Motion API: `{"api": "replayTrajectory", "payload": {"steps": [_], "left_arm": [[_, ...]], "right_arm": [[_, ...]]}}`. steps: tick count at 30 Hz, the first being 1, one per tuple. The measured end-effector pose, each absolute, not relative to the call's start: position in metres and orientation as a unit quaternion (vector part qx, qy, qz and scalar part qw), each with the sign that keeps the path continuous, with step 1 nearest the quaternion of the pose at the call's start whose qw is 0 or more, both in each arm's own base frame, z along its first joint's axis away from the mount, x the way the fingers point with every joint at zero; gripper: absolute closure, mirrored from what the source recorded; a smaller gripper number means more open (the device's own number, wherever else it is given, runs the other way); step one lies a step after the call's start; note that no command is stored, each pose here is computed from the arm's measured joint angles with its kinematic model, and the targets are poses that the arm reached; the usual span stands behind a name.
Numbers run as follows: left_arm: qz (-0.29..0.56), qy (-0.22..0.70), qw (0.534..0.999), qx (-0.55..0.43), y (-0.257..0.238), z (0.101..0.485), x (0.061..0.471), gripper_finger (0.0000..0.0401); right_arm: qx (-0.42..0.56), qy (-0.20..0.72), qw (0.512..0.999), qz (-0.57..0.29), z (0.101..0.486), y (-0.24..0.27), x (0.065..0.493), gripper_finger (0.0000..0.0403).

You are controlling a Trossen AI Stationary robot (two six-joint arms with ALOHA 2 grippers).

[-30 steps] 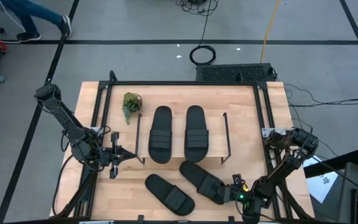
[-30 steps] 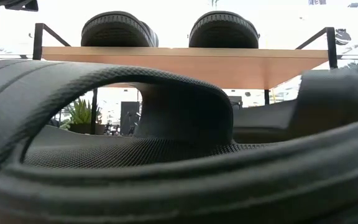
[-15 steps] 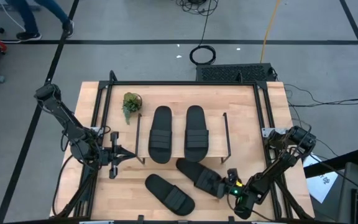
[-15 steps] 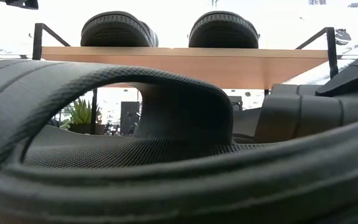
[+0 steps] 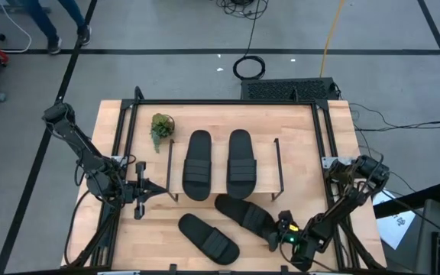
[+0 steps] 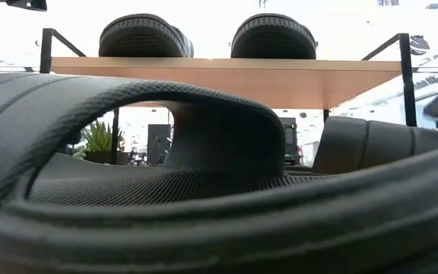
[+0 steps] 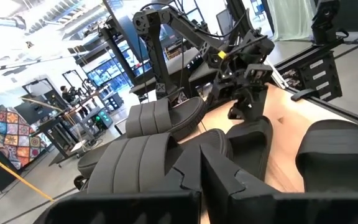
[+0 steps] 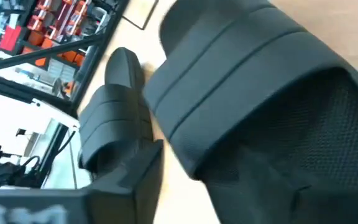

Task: Pick and place slides into the shelf
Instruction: Put the black slipper under the shelf

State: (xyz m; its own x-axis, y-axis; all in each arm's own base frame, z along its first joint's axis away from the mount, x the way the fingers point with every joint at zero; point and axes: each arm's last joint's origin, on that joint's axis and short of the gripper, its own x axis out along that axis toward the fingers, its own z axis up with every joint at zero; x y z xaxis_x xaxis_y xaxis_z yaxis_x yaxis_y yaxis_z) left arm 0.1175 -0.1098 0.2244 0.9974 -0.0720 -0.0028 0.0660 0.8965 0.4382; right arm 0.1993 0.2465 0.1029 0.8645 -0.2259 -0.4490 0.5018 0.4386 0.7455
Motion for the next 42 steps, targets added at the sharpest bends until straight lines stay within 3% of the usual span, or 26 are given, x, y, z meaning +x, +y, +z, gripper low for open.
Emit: {"api": "replayTrajectory", "payload": {"steps": [6, 17, 23, 26, 30, 36, 42], "left_arm": [[-0.036, -0.007, 0.974, 0.224, -0.11, 0.224, 0.117, 0.0383], [-0.039, -0.008, 0.971, 0.237, -0.111, 0.224, 0.117, 0.0375], [-0.111, -0.024, 0.965, 0.235, -0.118, 0.224, 0.112, 0.0375], [-0.153, -0.027, 0.958, 0.241, -0.123, 0.221, 0.114, 0.0381], [-0.14, -0.007, 0.961, 0.239, -0.129, 0.226, 0.127, 0.0397], [-0.147, 0.065, 0.958, 0.239, -0.153, 0.223, 0.169, 0.0399], [-0.104, 0.105, 0.956, 0.253, -0.171, 0.226, 0.219, 0.0399]], "right_arm": [[0.468, 0.14, 0.85, -0.198, 0.113, 0.251, 0.192, 0.0172], [0.329, 0.135, 0.931, -0.082, 0.169, 0.266, 0.172, 0.0196], [0.158, 0.114, 0.981, -0.026, 0.188, 0.271, 0.172, 0.0254], [0.081, 0.121, 0.989, -0.019, 0.187, 0.27, 0.172, 0.0311], [0.023, 0.155, 0.988, -0.009, 0.179, 0.267, 0.17, 0.0391], [0.032, 0.231, 0.972, 0.004, 0.165, 0.261, 0.164, 0.0398], [0.031, 0.288, 0.955, -0.054, 0.152, 0.245, 0.156, 0.0402]]}}
